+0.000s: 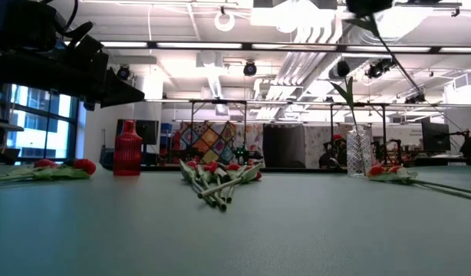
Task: Sort flowers into vase by color
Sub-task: Put the black tulip into the transparent vase
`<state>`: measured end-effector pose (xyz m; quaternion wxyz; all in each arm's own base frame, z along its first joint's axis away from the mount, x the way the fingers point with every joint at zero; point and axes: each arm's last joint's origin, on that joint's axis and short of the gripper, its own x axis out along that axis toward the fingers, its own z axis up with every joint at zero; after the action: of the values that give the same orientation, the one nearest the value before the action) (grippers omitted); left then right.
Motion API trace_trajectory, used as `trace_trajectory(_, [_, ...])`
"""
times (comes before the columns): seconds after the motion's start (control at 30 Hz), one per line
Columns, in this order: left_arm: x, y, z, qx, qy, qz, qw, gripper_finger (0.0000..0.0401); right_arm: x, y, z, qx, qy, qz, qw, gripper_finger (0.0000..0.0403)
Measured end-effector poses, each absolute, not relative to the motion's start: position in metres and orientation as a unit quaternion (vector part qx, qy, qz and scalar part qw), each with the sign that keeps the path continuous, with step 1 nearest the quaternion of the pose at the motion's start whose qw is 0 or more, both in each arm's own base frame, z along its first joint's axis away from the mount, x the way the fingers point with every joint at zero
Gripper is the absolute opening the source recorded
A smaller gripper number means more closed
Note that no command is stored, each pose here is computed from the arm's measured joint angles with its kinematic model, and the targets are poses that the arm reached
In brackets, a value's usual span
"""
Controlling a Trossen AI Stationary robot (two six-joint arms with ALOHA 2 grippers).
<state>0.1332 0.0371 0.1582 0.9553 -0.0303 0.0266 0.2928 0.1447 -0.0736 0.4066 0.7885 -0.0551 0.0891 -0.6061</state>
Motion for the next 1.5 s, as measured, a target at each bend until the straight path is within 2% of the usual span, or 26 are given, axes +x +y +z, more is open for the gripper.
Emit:
trace_trajectory(0.17, [0.133,0.037,0.158,-0.028,0.027,0.293,0.955,0.0080,0.148,-0.074,0.418,-0.097,0.072,-0.587,0.800,0.0000])
trace_trajectory(0.37, [0.133,0.037,0.158,-0.028,0.027,0.293,0.955,0.0080,0.149,-0.079,0.429,-0.102,-0.029,-0.606,0.788,0.0000])
trace_trajectory(0.57, [0.133,0.037,0.158,-0.028,0.028,0.293,0.955,0.0080,0.148,-0.097,0.400,-0.111,-0.062,-0.668,0.733,0.0000])
trace_trajectory(0.73, [0.133,0.037,0.158,-0.020,0.030,0.292,0.956,0.0080,0.142,-0.106,0.379,-0.111,-0.128,-0.678,0.715,0.0000])
trace_trajectory(1.0, [0.133,0.037,0.158,-0.019,0.031,0.292,0.956,0.0080,0.137,-0.114,0.353,-0.109,-0.144,-0.686,0.704,0.0000])
trace_trajectory(1.5, [0.133,0.037,0.158,-0.019,0.031,0.292,0.956,0.0080,0.134,-0.125,0.340,-0.097,-0.171,-0.681,0.705,0.0000])
